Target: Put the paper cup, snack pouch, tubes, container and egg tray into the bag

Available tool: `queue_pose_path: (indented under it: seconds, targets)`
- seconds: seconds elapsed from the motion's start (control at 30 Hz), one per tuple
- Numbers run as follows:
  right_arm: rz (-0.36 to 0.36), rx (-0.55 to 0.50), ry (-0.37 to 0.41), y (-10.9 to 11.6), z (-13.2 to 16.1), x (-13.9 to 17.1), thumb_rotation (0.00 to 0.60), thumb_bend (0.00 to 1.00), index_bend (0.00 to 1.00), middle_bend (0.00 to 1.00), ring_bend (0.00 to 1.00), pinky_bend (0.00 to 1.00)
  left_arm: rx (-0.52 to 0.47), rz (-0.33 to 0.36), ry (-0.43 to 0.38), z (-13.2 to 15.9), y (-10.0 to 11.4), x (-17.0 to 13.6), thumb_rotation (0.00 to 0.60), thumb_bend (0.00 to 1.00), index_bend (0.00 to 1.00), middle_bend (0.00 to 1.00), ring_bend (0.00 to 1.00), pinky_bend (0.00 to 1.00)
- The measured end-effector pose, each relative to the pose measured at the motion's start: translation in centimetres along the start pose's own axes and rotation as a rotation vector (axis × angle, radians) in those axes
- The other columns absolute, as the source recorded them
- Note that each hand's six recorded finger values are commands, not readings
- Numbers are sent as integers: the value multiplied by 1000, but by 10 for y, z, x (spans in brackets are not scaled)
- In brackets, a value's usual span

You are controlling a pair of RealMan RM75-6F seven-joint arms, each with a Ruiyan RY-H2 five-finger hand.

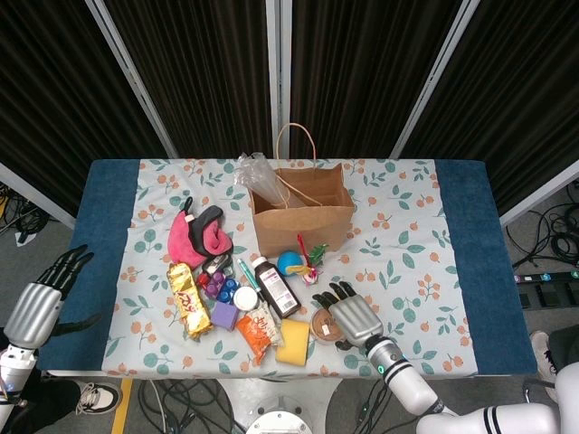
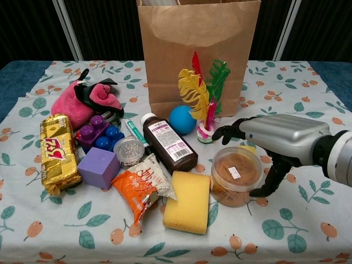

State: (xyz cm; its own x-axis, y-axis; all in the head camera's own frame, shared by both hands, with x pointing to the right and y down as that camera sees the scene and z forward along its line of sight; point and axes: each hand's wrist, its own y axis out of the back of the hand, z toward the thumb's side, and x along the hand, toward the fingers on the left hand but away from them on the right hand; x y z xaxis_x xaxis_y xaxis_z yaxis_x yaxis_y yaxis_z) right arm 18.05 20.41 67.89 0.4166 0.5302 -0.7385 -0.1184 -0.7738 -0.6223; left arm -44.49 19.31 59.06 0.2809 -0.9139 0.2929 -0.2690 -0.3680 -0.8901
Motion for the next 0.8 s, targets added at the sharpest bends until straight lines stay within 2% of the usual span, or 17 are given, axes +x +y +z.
queue_pose_path:
  seconds: [0.3,0.4,0.53,0.7,0.8]
  targets:
    - [-35,17,4,3,5,-4,600,113,416,337,109,53,-5,2,6,-2,0,0,600,31,97,144,109,259]
    - [-63,21,3,7,5,-3,600,128,468,376,131,70,-7,3,6,-2,0,0,600,31,97,144,109,259]
    - [-103,9,4,18,6,1,600,137,480,386,133,75,-9,5,5,-2,2,1,600,30,97,144,109,259]
    - [-196,-23,25,53,12,12,600,144,483,388,134,82,-8,2,1,-1,2,2,600,30,97,144,109,259]
    - [-287,-58,45,89,19,24,600,150,492,400,144,94,-10,-8,-3,2,-1,2,600,30,97,144,109,259]
